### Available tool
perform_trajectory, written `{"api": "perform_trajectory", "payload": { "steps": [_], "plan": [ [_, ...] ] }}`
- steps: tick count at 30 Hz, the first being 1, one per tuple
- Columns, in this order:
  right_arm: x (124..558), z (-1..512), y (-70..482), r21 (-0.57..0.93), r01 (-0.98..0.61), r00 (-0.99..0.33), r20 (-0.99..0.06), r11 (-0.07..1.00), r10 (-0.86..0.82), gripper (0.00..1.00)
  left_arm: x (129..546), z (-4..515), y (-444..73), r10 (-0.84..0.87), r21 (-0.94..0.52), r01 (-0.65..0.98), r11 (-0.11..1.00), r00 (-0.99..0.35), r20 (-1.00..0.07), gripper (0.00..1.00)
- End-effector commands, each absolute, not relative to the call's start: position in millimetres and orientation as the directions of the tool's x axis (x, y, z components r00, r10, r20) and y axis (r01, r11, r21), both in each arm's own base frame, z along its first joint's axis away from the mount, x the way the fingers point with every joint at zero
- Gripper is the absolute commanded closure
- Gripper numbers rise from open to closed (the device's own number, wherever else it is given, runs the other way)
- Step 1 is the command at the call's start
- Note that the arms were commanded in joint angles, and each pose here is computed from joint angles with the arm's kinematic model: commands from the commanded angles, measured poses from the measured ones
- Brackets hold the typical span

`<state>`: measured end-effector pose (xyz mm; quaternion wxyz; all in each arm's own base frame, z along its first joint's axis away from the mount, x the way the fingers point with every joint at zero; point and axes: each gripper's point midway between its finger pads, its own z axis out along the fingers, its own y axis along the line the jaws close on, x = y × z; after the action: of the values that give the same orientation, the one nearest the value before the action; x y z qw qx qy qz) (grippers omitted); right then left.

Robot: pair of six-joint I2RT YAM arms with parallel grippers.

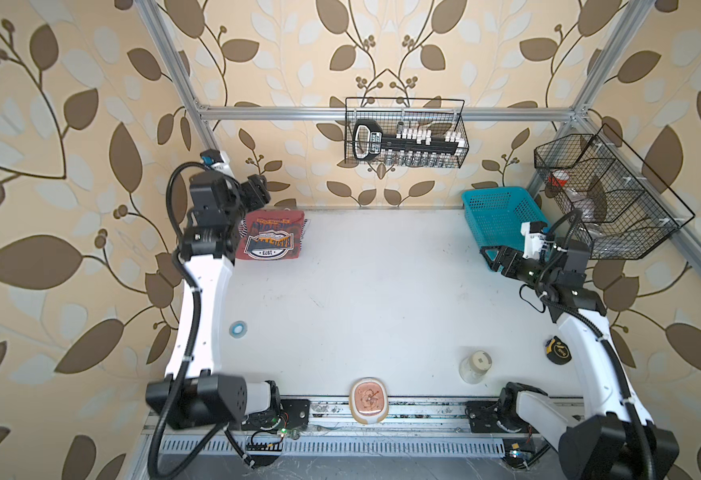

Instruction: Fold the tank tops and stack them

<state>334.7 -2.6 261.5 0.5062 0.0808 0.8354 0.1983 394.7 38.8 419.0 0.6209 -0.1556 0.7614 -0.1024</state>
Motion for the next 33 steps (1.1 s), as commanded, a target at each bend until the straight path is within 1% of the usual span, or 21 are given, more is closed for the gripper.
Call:
{"api": "perform_trajectory", "payload": {
  "steps": [1, 4, 6, 7, 8, 10, 14, 16, 20, 22, 24, 25, 29, 33],
  "plan": [
    [328, 241, -41, 0.272, 0.103, -0.370, -0.882, 0.957, 0.291, 0.00, 377, 365, 67, -0.362, -0.308, -0.293, 0.905, -0.154, -0.919, 0.01],
    [326, 232, -54, 0.259, 0.161, -0.269, -0.917, 0.953, 0.294, 0.00, 353, 313, 70, -0.364, -0.274, -0.365, 0.890, -0.207, -0.908, 0.01],
    [325, 218, -61, 0.235, 0.193, -0.261, -0.924, 0.953, 0.281, 0.00, 342, 276, 68, -0.368, -0.256, -0.385, 0.887, -0.252, -0.895, 0.01],
    [326, 210, -60, 0.208, 0.184, -0.265, -0.931, 0.961, 0.252, 0.00, 337, 260, 68, -0.356, -0.234, -0.403, 0.885, -0.261, -0.897, 0.01],
    [325, 202, -60, 0.186, 0.183, -0.275, -0.933, 0.965, 0.231, 0.00, 334, 248, 66, -0.331, -0.200, -0.429, 0.881, -0.257, -0.908, 0.01],
    [325, 186, -63, 0.139, 0.195, -0.273, -0.943, 0.971, 0.190, 0.00, 337, 231, 51, -0.241, -0.124, -0.403, 0.907, -0.253, -0.937, 0.01],
    [323, 161, -61, 0.117, 0.195, -0.253, -0.953, 0.974, 0.165, 0.00, 335, 175, 55, -0.208, -0.046, -0.445, 0.894, -0.322, -0.924, 0.01],
    [323, 156, -55, 0.114, 0.178, -0.228, -0.961, 0.978, 0.153, 0.00, 334, 154, 56, -0.204, -0.032, -0.453, 0.891, -0.338, -0.919, 0.01],
    [327, 147, -44, 0.046, 0.155, -0.238, -0.968, 0.987, 0.083, 0.00, 333, 128, 58, -0.197, -0.013, -0.458, 0.889, -0.358, -0.913, 0.01],
    [330, 136, -38, 0.047, 0.137, -0.264, -0.961, 0.989, 0.083, 0.00, 334, 115, 57, -0.187, 0.005, -0.449, 0.893, -0.383, -0.904, 0.01],
    [334, 131, -33, 0.057, 0.115, -0.255, -0.963, 0.992, 0.085, 0.00, 338, 109, 56, -0.182, 0.013, -0.444, 0.896, -0.394, -0.901, 0.01],
    [335, 128, -32, 0.048, 0.112, -0.282, -0.956, 0.993, 0.078, 0.00, 340, 109, 55, -0.182, 0.014, -0.437, 0.899, -0.403, -0.897, 0.01],
    [338, 135, -30, 0.029, 0.102, -0.232, -0.971, 0.994, 0.052, 0.00, 352, 111, 52, -0.171, 0.000, -0.408, 0.913, -0.381, -0.909, 0.01],
    [345, 138, -28, 0.030, 0.087, -0.211, -0.976, 0.996, 0.048, 0.00, 368, 104, 50, -0.181, -0.013, -0.374, 0.927, -0.417, -0.891, 0.01]
  ]
}}
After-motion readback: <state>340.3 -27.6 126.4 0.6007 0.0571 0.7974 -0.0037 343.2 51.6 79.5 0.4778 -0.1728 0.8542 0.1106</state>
